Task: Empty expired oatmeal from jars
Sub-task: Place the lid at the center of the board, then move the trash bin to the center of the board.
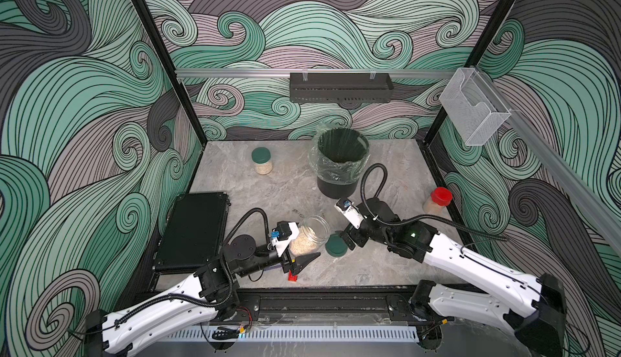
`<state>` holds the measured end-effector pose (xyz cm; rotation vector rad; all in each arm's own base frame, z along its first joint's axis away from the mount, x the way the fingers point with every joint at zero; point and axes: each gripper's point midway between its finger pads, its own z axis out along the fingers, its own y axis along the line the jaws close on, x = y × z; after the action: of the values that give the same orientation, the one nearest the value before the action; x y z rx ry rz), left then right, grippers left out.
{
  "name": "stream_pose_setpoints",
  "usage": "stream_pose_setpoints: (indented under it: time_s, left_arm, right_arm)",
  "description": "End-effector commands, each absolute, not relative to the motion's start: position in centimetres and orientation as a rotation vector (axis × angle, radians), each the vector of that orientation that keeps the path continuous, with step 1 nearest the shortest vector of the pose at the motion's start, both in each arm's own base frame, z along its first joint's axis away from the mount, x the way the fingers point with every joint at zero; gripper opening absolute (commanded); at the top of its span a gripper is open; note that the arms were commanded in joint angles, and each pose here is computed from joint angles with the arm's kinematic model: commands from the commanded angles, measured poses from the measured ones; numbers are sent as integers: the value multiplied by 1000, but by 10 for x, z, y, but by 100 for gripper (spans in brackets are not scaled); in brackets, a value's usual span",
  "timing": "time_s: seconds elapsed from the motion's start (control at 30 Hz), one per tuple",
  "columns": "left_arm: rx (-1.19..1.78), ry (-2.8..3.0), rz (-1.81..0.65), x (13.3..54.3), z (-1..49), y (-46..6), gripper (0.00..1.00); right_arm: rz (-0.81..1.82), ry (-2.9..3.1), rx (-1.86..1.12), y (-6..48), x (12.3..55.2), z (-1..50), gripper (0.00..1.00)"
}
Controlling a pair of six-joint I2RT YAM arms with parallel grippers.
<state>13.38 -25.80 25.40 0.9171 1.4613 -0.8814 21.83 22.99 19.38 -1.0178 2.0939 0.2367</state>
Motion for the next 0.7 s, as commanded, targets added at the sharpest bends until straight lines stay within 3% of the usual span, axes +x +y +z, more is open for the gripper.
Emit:
stream_pose_setpoints:
  time_s: [0.0, 0.27, 0.47, 0.67]
  left_arm:
    - [816, 1328, -924, 136, 311, -258, 61]
    - [810, 1334, -930, 140, 326, -263, 62]
    - [801, 1348, -935, 145, 327, -270, 63]
    - [801, 1355, -926, 149, 328, -273, 63]
  right_arm:
    - [233, 2140, -793, 210, 228, 226, 99]
    - [379, 2156, -366, 182, 269, 284, 99]
    - [575, 2185, -267, 197, 299, 299, 99]
    - [586, 2199, -141, 187, 334, 306, 99]
